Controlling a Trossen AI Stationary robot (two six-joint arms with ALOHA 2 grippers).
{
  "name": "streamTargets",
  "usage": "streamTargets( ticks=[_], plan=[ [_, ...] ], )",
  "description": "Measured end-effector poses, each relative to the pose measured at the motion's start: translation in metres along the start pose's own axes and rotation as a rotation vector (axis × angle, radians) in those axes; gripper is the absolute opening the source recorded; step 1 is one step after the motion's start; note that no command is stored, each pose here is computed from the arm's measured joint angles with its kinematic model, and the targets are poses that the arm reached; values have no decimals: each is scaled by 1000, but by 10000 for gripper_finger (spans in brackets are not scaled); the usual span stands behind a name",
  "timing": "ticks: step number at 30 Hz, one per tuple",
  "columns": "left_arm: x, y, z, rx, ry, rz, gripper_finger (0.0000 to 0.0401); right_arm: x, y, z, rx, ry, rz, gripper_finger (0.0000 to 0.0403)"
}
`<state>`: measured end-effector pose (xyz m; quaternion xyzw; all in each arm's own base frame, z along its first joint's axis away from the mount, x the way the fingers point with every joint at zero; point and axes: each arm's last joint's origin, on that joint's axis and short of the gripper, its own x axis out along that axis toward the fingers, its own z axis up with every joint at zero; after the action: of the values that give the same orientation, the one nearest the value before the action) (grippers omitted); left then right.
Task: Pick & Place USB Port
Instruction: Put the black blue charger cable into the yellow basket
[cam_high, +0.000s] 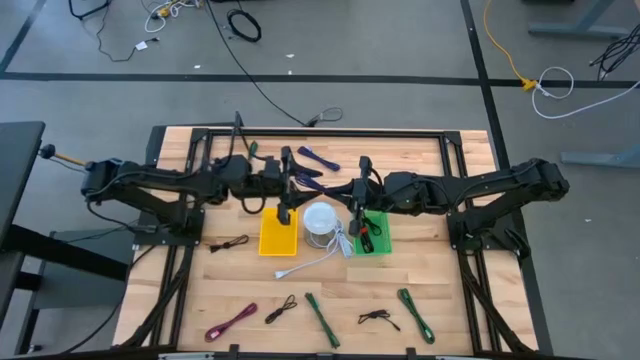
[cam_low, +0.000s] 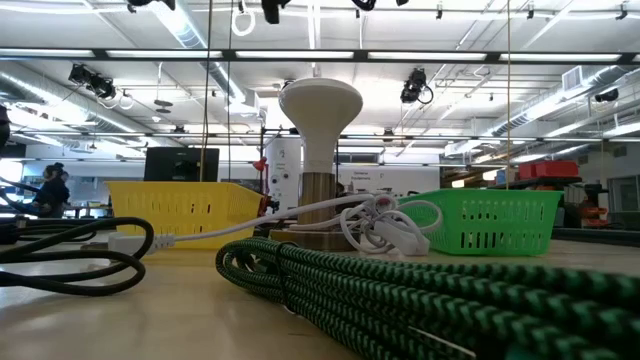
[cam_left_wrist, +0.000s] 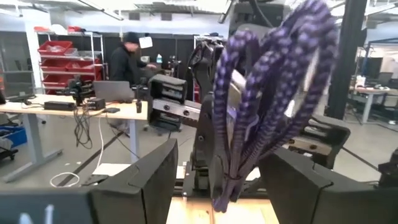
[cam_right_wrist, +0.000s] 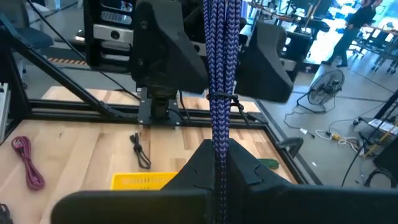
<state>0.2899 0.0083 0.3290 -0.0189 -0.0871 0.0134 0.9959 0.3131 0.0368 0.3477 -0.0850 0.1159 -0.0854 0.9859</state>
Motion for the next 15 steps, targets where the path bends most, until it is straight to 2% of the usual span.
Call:
streamTargets(
  ticks=[2, 4, 6, 9, 15],
  plan=[
    [3, 0, 0, 1, -2, -1, 211, 0, 0, 0, -1, 1, 0, 9],
    [3, 0, 0, 0, -3, -1, 182, 0, 0, 0, -2, 5, 0, 9],
    [2, 0, 1, 2, 0, -2, 133, 0, 0, -2, -6, 18, 2, 9],
    [1, 0, 2, 30, 5, -6, 36, 0, 0, -3, -8, 27, 1, 20],
    [0, 1, -1, 40, 33, 15, 27, 0, 0, -4, -24, 39, 1, 90]
  ],
)
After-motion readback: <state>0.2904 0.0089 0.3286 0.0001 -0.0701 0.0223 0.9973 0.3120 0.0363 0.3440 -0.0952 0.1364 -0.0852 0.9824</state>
